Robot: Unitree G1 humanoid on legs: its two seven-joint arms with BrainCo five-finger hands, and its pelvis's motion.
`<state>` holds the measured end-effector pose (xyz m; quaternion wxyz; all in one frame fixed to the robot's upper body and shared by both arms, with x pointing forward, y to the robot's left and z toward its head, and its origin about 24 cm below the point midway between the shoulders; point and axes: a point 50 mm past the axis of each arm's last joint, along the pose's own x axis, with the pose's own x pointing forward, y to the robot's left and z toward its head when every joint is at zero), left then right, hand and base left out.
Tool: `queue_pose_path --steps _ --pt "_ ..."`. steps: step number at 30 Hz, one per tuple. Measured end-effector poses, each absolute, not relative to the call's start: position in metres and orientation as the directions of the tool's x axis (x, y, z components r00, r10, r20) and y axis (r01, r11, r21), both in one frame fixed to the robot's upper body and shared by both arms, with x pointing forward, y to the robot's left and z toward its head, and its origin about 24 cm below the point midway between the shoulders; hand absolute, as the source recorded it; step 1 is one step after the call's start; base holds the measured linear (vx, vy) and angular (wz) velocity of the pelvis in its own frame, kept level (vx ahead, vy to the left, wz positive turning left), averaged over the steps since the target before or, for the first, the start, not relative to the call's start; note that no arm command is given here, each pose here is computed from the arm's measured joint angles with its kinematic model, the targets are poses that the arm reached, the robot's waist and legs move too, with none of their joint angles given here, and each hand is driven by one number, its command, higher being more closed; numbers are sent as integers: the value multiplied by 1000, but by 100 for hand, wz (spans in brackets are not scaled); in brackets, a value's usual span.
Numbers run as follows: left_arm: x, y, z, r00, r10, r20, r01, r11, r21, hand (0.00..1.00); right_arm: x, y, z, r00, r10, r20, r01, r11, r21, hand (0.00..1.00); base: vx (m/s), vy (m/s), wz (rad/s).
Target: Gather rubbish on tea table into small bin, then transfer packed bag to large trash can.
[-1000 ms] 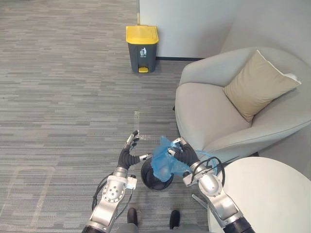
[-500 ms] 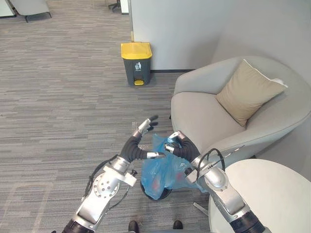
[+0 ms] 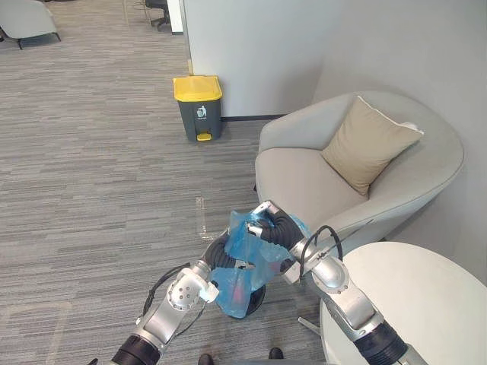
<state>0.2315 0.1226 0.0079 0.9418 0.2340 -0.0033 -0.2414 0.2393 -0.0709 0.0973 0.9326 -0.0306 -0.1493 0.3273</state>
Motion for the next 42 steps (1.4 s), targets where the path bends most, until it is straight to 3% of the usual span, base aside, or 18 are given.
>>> queue_pose_path --steps 9,13,19,20,32,42 --pt "242 114 14 886 -457 -76 441 781 442 0 236 -47 129 652 634 415 -693 721 -13 100 0 0 0" --pt "239 109 9 890 -449 -82 441 799 409 0 228 -32 128 599 685 414 -754 657 2 100 0 4 -8" --pt "234 81 4 899 -431 -77 419 796 437 0 222 -18 127 588 694 415 -776 629 47 100 -9 0 -1" --pt "234 77 4 904 -422 -68 403 791 461 100 222 -17 128 596 685 418 -771 633 63 100 -43 -5 -3" --pt "239 79 -25 925 -342 -162 375 771 514 100 222 -14 119 623 684 379 -774 609 173 100 -1 -3 -2" --pt "240 82 -26 932 -318 -173 362 818 448 100 223 -17 119 630 677 381 -762 634 133 100 19 -2 -4"
